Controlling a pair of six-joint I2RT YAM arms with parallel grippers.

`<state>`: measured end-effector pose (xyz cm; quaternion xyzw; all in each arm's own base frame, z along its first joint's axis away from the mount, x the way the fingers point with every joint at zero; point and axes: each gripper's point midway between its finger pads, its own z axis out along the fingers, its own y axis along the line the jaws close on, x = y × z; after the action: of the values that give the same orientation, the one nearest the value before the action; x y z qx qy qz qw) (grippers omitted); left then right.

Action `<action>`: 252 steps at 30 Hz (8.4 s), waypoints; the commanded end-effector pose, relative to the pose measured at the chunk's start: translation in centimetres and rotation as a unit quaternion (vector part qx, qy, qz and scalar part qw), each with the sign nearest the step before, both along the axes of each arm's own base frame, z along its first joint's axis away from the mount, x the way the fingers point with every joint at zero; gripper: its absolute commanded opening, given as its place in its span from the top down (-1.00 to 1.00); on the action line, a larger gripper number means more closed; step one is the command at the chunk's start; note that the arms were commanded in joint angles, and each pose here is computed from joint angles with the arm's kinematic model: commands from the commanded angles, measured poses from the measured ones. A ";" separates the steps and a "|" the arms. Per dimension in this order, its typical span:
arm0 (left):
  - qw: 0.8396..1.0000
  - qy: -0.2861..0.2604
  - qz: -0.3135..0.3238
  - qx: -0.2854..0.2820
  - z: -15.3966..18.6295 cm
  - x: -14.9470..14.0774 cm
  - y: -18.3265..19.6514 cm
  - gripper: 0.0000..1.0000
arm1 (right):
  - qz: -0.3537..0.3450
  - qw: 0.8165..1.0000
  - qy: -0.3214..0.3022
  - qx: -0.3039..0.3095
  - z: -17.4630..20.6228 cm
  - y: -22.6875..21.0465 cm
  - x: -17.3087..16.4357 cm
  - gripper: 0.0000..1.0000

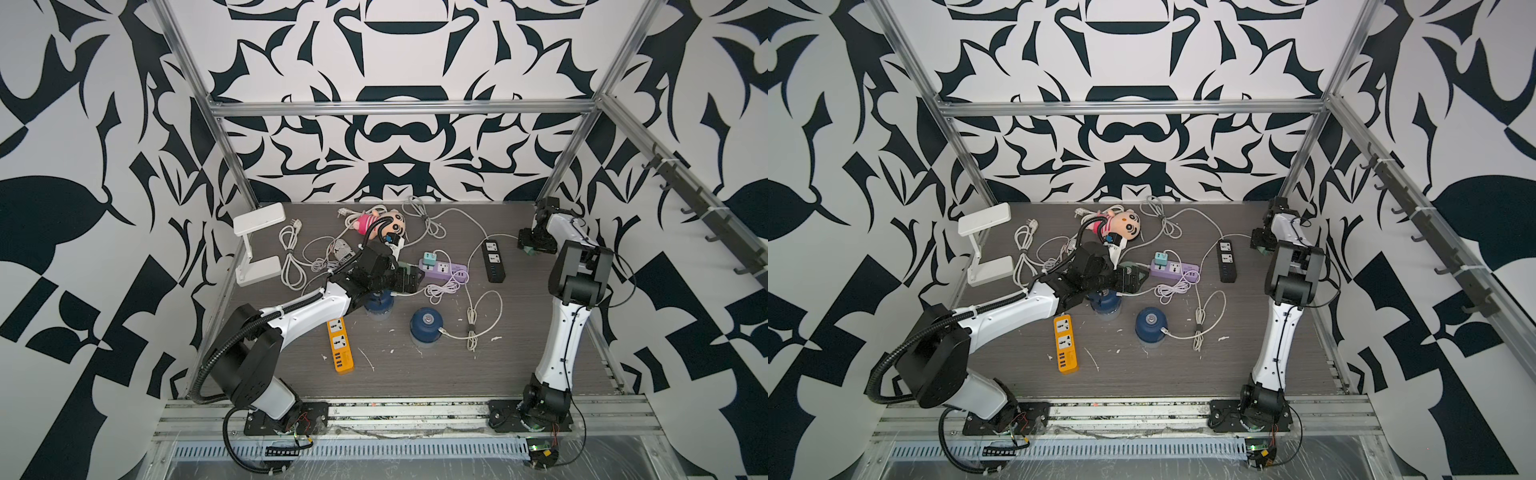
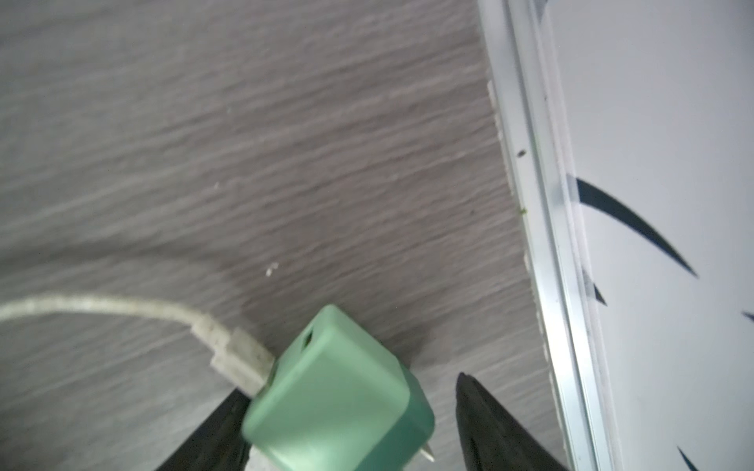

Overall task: Charge the cordless meat grinders
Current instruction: Pick up the plug from the center of the board.

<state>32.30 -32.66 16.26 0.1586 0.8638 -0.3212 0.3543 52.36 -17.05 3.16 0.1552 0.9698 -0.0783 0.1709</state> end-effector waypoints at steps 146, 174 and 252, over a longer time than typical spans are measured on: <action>0.915 0.276 -0.295 0.005 4.7 -4.3 -9.3 -0.11 | 0.402 0.852 -0.266 0.203 18.3 35.7 -18.8 -0.07; 0.880 0.322 -0.346 -0.042 5.1 -5.2 -8.5 -0.21 | 0.456 0.825 -0.261 0.210 19.1 37.2 -19.4 -0.07; 0.863 0.381 -0.323 -0.079 3.6 -3.6 -7.3 0.86 | 0.459 0.823 -0.275 0.189 21.3 38.4 -16.4 -0.50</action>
<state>30.86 -39.82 20.25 0.2655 0.8142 -0.5116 -0.0692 33.65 21.70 19.51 -0.2877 0.8650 0.2506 0.3258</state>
